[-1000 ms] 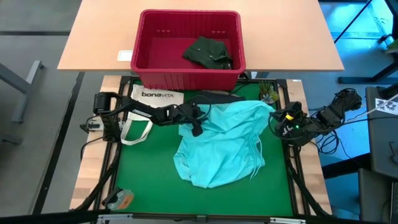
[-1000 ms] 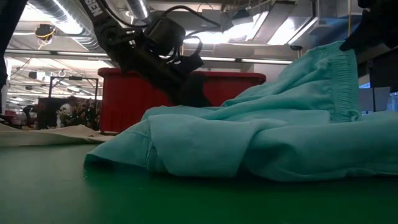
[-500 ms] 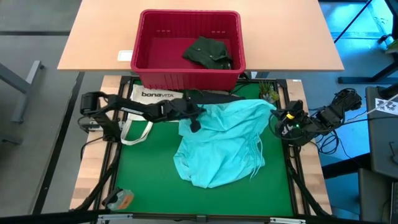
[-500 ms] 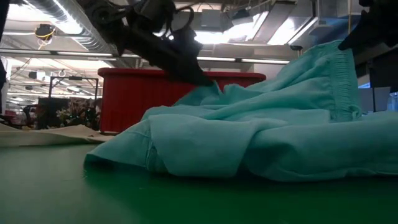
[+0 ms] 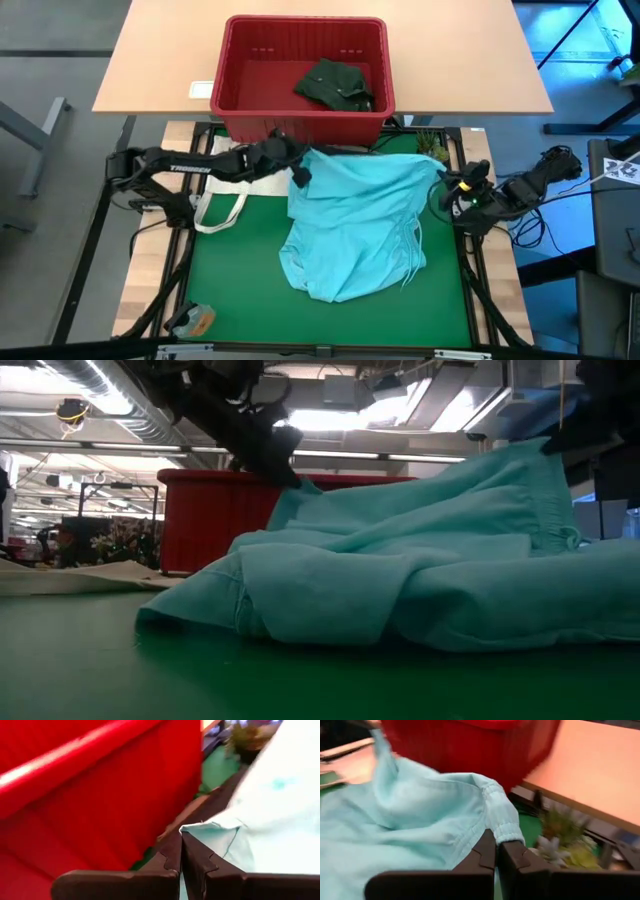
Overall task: Fold Laundry from Bin
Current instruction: Remove the light blue shorts from the red laundry bin
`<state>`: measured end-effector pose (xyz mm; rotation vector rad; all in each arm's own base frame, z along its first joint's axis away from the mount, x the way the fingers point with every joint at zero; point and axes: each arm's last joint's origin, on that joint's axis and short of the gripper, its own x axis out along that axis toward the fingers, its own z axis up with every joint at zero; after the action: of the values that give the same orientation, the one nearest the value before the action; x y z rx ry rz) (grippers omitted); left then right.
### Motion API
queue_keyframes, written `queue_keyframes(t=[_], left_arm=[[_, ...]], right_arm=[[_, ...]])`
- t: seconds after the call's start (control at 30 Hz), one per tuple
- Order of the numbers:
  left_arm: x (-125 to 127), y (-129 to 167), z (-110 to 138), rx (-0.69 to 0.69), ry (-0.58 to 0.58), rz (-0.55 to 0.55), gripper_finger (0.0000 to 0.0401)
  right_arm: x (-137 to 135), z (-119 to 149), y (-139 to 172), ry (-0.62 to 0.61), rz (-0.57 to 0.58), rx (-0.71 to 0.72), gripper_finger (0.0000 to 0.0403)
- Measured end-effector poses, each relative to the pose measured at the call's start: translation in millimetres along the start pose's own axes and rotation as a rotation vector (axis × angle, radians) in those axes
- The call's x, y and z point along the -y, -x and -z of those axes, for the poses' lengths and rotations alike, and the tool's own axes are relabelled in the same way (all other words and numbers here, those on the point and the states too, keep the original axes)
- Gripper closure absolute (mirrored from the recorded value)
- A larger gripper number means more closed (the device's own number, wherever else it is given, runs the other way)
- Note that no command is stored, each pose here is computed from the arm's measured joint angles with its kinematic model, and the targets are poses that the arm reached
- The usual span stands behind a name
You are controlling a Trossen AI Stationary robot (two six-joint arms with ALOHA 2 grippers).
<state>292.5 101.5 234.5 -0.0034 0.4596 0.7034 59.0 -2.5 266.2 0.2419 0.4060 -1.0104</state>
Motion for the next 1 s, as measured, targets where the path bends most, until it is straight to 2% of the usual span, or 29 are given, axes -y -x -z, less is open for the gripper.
queue_keyframes(t=[0.3,0.43,0.6,0.8,1.0], left_arm=[[-29,-15,10,-0.08,0.05,-0.136,0.0401],[-33,-16,12,-0.106,0.078,-0.13,0.0401],[-32,-15,18,-0.163,0.057,-0.131,0.0401],[-33,-14,21,-0.196,0.042,-0.15,0.0401],[-34,-14,22,-0.201,0.039,-0.162,0.0401]], right_arm=[[2,16,-19,-0.113,0.17,0.0,0.0402],[-1,25,-29,-0.163,0.209,-0.007,0.0402],[-3,36,-40,-0.195,0.247,0.002,0.04],[-3,49,-51,-0.216,0.287,0.005,0.0381],[-3,51,-53,-0.239,0.303,0.025,0.0371]])
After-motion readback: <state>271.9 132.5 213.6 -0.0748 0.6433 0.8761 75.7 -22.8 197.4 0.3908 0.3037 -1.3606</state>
